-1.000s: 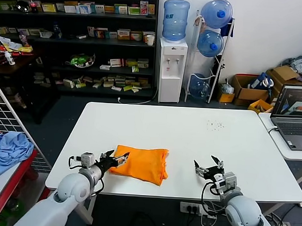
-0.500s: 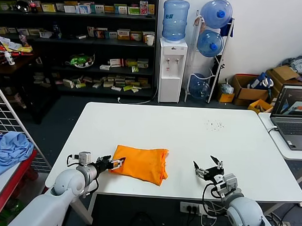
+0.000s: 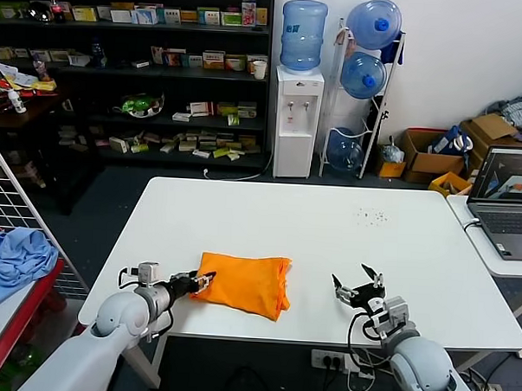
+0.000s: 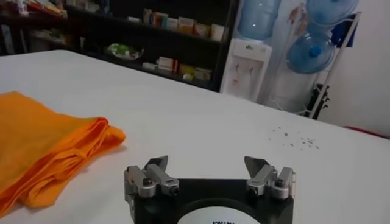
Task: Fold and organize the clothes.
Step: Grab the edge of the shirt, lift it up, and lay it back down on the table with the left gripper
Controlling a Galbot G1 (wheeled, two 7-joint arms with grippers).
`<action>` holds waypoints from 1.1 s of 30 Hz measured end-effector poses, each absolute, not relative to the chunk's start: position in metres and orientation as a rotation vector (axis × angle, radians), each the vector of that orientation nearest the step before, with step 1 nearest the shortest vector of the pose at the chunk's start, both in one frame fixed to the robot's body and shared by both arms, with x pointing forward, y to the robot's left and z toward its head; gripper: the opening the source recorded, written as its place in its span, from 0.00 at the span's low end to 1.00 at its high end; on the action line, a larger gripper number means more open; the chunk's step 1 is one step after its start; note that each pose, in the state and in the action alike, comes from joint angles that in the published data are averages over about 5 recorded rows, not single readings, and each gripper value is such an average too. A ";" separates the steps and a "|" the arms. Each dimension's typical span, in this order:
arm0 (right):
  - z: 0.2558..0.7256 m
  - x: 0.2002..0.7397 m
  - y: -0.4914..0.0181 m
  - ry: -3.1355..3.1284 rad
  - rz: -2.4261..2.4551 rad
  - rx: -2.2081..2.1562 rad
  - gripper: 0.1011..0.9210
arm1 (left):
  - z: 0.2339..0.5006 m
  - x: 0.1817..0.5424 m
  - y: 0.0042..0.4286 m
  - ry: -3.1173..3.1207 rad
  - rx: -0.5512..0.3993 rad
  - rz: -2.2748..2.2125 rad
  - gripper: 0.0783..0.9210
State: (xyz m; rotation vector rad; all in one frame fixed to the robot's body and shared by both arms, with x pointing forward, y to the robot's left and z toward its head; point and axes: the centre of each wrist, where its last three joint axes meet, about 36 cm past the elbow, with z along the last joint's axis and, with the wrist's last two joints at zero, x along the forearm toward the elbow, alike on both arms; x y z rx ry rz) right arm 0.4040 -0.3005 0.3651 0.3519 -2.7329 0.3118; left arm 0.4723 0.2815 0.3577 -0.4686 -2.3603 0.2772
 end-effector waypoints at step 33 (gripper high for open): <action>0.371 0.410 -0.276 -2.794 0.306 0.241 0.88 | 0.401 0.470 0.380 -2.508 -0.044 -0.165 0.09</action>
